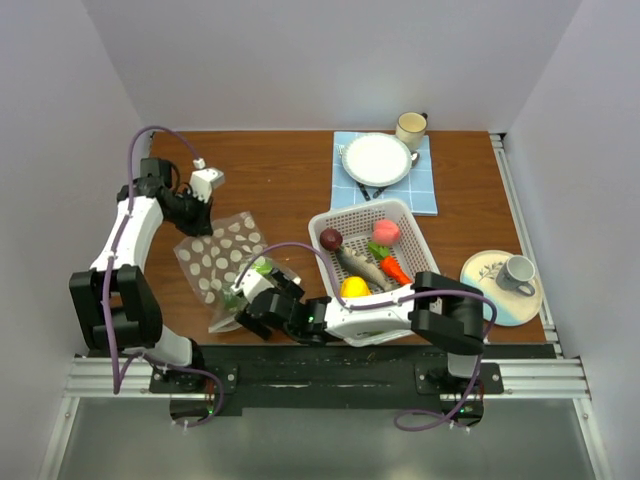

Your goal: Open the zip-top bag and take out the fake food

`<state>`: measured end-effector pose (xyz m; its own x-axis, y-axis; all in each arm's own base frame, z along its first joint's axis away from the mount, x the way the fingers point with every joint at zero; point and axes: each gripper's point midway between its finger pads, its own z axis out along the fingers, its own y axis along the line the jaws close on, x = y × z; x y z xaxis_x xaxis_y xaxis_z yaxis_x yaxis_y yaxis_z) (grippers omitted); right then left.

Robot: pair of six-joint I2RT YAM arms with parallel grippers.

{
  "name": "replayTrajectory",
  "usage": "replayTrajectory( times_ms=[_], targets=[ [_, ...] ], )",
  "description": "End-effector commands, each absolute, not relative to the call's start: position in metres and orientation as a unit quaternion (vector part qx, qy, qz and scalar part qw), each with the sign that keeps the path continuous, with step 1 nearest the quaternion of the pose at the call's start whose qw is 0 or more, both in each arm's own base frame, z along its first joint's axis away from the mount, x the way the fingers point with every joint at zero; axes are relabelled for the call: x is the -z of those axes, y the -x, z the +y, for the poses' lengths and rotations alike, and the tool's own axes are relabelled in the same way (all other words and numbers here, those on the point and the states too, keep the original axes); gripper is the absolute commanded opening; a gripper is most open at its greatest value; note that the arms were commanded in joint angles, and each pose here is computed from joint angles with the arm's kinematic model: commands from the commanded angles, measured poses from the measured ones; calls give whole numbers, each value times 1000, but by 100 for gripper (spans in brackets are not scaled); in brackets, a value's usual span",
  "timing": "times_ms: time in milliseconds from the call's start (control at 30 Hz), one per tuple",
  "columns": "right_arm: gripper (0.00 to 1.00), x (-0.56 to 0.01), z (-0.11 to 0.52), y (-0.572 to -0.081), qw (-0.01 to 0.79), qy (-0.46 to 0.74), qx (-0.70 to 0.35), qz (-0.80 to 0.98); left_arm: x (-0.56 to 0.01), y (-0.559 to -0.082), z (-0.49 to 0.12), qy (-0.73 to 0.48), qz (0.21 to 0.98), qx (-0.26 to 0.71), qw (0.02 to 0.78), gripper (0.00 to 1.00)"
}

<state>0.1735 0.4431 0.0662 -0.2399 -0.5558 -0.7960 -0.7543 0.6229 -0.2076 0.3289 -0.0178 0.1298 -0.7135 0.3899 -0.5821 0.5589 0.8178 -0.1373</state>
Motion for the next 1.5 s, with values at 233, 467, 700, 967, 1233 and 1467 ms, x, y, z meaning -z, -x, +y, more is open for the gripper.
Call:
replayTrajectory(
  times_ms=[233, 467, 700, 967, 1233, 1467],
  targets=[
    [99, -99, 510, -191, 486, 362, -220, 765, -78, -322, -9, -248, 932, 122, 235, 4],
    [99, -89, 526, -177, 460, 375, -262, 761, -58, -313, -21, -252, 935, 119, 221, 4],
    [99, -90, 538, -175, 462, 370, -283, 755, -46, -310, -32, -256, 936, 113, 214, 3],
    [99, -91, 554, -158, 440, 369, -325, 751, -27, -297, -26, -249, 944, 89, 196, 2],
    [99, -122, 504, -147, 449, 339, -295, 772, -16, -297, -19, -252, 946, 73, 189, 0],
    [97, -144, 492, -110, 409, 347, -358, 764, -12, -311, -12, -238, 951, 54, 190, 0]
  ],
)
